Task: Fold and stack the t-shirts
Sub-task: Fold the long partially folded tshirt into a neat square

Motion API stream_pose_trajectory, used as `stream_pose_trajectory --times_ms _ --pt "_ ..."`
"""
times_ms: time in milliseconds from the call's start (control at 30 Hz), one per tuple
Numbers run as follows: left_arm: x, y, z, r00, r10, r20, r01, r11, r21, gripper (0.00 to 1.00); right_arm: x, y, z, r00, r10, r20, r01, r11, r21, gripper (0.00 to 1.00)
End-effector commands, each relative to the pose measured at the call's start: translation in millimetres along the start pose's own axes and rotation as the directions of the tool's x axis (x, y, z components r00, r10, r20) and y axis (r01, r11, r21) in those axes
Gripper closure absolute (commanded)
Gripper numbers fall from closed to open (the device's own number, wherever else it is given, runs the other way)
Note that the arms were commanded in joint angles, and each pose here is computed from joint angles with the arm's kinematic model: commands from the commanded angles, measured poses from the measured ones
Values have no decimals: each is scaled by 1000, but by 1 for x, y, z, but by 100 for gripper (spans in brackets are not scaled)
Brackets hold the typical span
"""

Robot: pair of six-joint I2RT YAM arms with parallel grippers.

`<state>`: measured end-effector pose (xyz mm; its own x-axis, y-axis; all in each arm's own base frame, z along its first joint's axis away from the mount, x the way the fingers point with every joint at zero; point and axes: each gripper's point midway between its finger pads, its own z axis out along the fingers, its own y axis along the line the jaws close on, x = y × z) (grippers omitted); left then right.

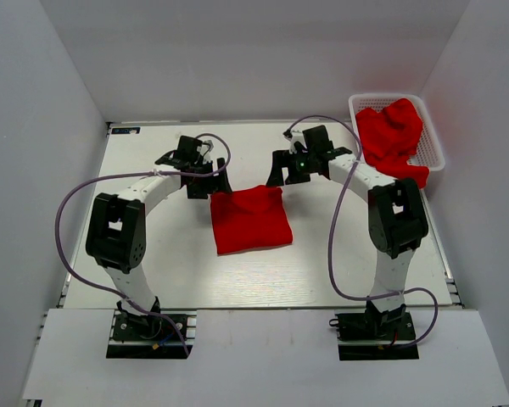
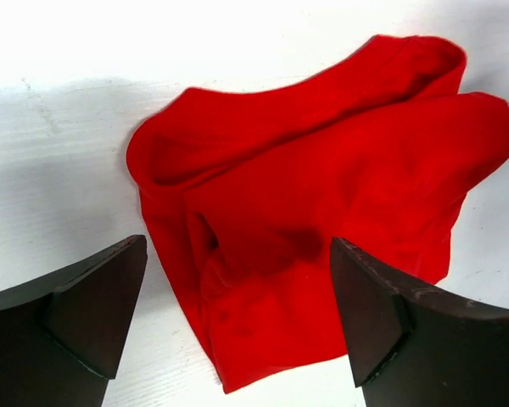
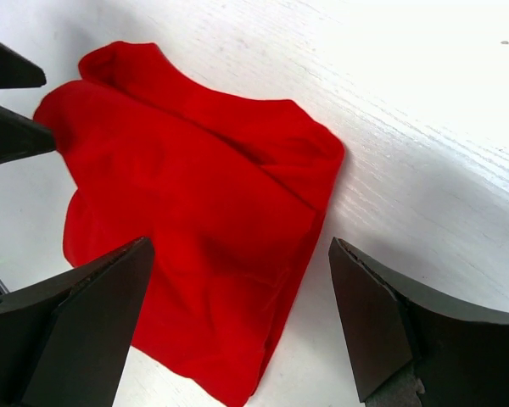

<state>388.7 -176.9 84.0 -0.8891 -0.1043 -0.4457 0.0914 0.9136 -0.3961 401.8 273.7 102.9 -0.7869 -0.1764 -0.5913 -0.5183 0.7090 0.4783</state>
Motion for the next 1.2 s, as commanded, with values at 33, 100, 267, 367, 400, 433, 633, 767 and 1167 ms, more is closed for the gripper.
stream_pose_trajectory --times_ms 33,100,267,367,400,433,633,767,1167 --pt "3 -5 -5 1000 6 17 -7 999 45 6 -4 1 2 1000 21 -6 -21 1000 -19 10" --pt "6 -6 -4 1000 6 11 -7 998 58 13 3 0 4 999 32 -24 -33 999 -33 10" --pt "2 -12 1 1000 5 27 -8 995 95 49 9 1 7 999 39 -39 -41 998 -52 22" --pt "6 -16 3 1000 9 23 -12 991 133 71 13 4 11 996 58 -61 -63 995 -81 44" --pt "9 -16 5 1000 8 11 -9 990 140 77 14 5 12 996 67 -66 -73 992 -98 58" --pt "9 -18 5 1000 8 7 -9 989 148 83 15 6 12 995 68 -69 -75 991 -107 63" --pt "10 -20 2 1000 15 27 -19 986 167 100 22 5 12 992 66 -104 -76 992 -101 97" --pt "7 -25 -8 998 11 55 -21 984 178 100 21 7 8 996 37 -87 -46 993 -107 100" --pt "-13 -55 -71 982 56 178 -98 968 231 100 -29 49 -52 986 -121 115 137 981 -140 100"
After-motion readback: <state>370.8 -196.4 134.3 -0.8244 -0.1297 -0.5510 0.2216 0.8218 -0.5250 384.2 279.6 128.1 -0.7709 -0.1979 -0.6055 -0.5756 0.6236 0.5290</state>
